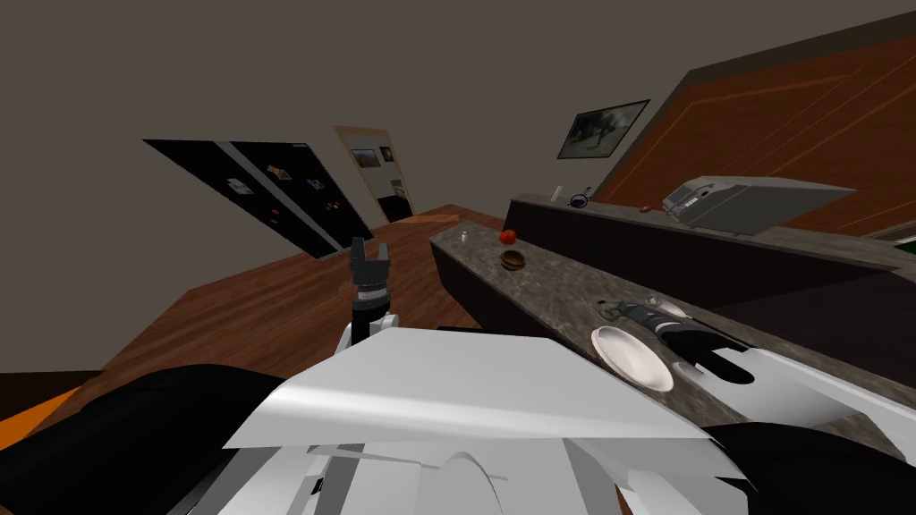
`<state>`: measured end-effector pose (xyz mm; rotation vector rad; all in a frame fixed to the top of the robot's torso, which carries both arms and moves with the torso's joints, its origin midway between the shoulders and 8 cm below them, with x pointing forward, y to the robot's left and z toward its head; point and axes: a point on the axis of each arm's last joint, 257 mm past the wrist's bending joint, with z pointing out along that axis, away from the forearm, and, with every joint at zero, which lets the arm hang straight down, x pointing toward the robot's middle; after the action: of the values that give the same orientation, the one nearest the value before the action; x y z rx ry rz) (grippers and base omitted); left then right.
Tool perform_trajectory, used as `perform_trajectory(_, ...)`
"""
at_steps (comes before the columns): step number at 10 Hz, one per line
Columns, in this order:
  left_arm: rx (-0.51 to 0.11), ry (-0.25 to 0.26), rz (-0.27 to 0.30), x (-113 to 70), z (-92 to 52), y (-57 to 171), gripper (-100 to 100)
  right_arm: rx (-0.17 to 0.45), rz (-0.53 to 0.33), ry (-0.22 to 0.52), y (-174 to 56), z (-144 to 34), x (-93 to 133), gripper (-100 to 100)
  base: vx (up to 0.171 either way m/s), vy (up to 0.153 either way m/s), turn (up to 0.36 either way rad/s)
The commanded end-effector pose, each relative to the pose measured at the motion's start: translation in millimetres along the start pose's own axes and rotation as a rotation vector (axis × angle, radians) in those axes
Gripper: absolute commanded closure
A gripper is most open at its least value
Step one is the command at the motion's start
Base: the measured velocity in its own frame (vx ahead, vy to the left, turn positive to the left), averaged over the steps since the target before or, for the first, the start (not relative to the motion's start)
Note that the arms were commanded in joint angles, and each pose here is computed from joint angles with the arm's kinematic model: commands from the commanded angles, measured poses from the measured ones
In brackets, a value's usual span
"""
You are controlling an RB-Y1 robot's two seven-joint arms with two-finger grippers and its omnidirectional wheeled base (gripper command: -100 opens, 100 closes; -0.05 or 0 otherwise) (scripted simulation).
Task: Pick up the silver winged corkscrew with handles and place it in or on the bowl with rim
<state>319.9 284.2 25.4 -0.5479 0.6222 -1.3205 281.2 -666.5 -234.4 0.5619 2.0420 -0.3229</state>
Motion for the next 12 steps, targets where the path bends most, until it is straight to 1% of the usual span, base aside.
perform_trajectory(1,0.0,0.0,0.0,0.0,0.0,0.0,0,0.029,0.011,-0.022,-12.0,-1.2,-22.0,100,-0.011,0.216,-0.162)
perform_trajectory(3,0.0,0.0,0.0,0.0,0.0,0.0,0,0.044,0.014,-0.042,-17.5,-3.6,-42.1,100,-0.047,0.204,-0.111)
perform_trajectory(6,0.0,0.0,0.0,0.0,0.1,0.0,0,0.059,0.02,-0.077,-20.6,-7.1,-77.3,100,-0.058,0.136,-0.105)
perform_trajectory(11,0.0,0.0,0.0,0.0,0.0,-0.1,0,0.057,0.025,-0.141,-7.9,-11.6,-137.9,100,-0.017,0.153,-0.083)
perform_trajectory(12,0.0,0.0,0.0,0.0,0.0,-0.1,0,0.057,0.025,-0.141,-7.9,-11.6,-137.9,100,-0.004,0.093,-0.021)
